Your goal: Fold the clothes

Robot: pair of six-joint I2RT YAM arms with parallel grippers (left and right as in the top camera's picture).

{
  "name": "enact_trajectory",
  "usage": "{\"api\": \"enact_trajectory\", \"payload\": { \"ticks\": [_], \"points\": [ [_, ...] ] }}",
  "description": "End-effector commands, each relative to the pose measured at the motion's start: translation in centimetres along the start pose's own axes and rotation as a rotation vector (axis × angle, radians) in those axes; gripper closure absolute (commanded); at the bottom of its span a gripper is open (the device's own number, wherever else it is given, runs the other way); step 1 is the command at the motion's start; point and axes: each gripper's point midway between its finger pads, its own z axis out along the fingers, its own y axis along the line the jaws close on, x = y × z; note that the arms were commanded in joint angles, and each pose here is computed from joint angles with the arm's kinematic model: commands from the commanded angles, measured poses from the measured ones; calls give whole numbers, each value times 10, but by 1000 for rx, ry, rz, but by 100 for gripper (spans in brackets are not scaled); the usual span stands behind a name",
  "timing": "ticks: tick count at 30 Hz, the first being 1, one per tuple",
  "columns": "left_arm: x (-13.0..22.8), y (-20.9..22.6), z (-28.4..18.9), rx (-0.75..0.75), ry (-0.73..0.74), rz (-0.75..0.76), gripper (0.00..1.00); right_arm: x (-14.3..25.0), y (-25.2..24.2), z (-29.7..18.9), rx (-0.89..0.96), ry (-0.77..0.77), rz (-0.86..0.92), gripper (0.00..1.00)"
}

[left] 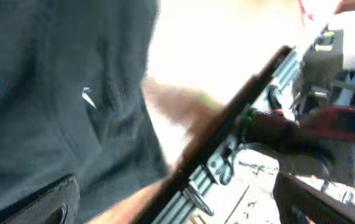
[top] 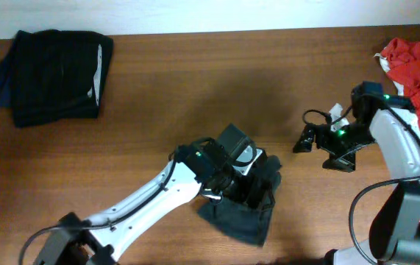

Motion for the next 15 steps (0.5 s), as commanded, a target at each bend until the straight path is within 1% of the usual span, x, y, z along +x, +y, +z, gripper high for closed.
{"api": "enact_trajectory", "payload": {
  "ticks": [1, 2, 3, 4, 5, 6, 7, 8, 9, 10, 11, 13, 15],
  "points": [
    [-22, -21, -75, -69, -166, 84, 1, 12, 14, -3, -81, 40, -69, 1],
    [-25, 20, -121, -247, -267, -69, 1, 19, 19, 1, -76, 68, -109, 1],
    [-21, 42, -138, -325, -295, -146, 1, 23, 25, 4, -71, 86, -135, 1],
    [-13, 62, -149, -367, -286, -216, 1, 31, 36, 11, -60, 112, -184, 1],
    [-7, 76, -149, -387, -261, -261, 1, 33, 41, 17, -37, 121, -225, 1],
    [-5, 82, -146, -398, -247, -274, 2, 36, 46, 21, -21, 127, -254, 1],
    [-3, 87, -139, -406, -226, -284, 4, 38, 49, 27, 3, 130, -270, 1],
    [2, 95, -130, -415, -190, -302, 4, 39, 49, 34, 68, 127, -247, 1],
    [5, 103, -119, -427, -149, -322, 6, 38, 48, 42, 111, 114, -236, 6],
    [6, 109, -112, -435, -119, -337, 7, 38, 51, 49, 111, 107, -243, 14],
    [6, 114, -105, -442, -94, -349, 7, 40, 51, 59, 113, 106, -253, 18],
    [5, 125, -92, -454, -52, -369, 7, 40, 50, 73, 109, 89, -252, 20],
    [3, 132, -82, -459, -31, -379, 7, 32, 51, 79, 97, 54, -270, 28]
  ]
}}
